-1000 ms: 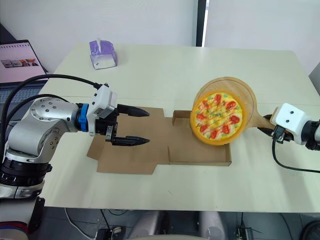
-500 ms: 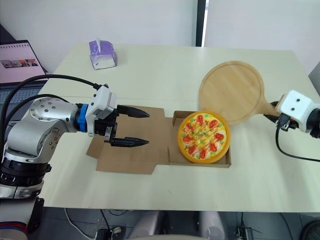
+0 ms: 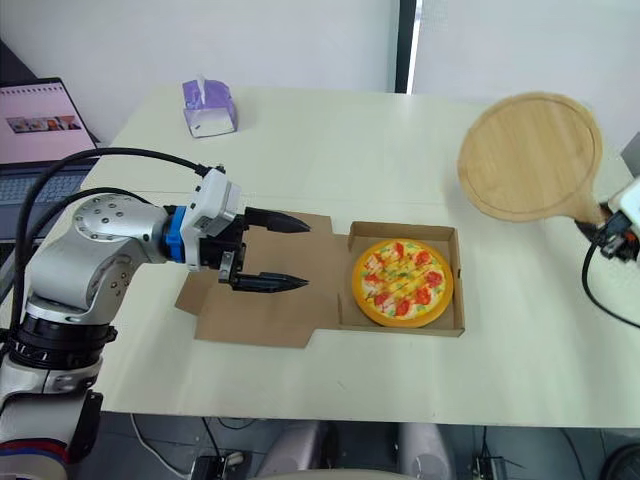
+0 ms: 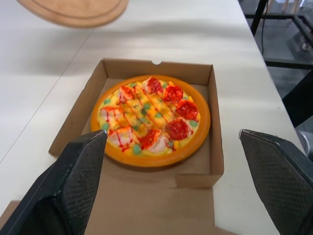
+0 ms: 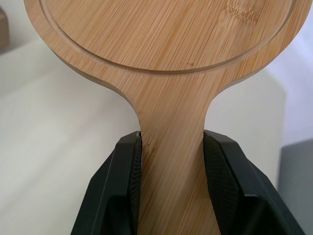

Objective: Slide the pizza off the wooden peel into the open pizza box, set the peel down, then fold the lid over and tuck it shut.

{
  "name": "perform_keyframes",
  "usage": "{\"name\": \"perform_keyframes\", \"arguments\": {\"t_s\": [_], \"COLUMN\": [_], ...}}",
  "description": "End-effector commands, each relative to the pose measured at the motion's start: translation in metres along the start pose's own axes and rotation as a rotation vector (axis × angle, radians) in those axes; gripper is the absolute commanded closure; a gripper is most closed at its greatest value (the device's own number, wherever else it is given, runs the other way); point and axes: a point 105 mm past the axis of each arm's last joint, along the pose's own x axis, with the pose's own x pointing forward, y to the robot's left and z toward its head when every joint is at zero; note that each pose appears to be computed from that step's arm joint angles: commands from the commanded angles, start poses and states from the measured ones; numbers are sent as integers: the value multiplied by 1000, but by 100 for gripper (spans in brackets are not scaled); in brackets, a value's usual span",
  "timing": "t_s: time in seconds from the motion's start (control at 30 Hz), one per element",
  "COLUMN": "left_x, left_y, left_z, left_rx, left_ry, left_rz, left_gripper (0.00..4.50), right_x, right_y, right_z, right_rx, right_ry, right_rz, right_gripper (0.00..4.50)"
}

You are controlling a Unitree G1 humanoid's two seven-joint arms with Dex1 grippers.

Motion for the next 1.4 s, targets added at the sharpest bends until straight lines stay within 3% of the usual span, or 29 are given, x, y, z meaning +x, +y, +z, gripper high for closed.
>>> {"name": "perform_keyframes", "arguments": {"t_s": [0.03, 0.2, 0.57, 0.6, 0.63, 0.8, 0.83, 1.2, 1.4], "left_x": [7, 18, 29, 29, 28, 25, 24, -1, -32], "left_y": [-4, -11, -15, -15, -14, -9, -9, 11, 7], "left_z": [23, 38, 39, 38, 37, 36, 35, 23, 10], "left_rx": [75, 96, 107, 103, 107, 108, 108, 68, -35], "left_ry": [-62, -129, -126, -124, -117, -113, -112, -88, -122], "left_rz": [-29, -86, -136, -133, -127, -82, -74, 160, 379], "left_gripper": [0, 0, 0, 0, 0, 0, 0, 0, 0], "right_x": [-14, -13, -5, -6, -6, -18, -21, -21, -13], "right_y": [5, 34, 53, 53, 53, 50, 47, 24, 57], "right_z": [6, -25, -61, -63, -65, -66, -64, -7, 59], "right_rx": [80, 223, 478, 487, 505, 560, 553, 228, -13], "right_ry": [-18, 80, 215, 225, 232, 227, 219, 30, -237], "right_rz": [-75, -87, -88, -93, -103, -93, -95, -35, 193], "right_gripper": [297, 297, 297, 223, 205, 31, 3, 3, 3]}}
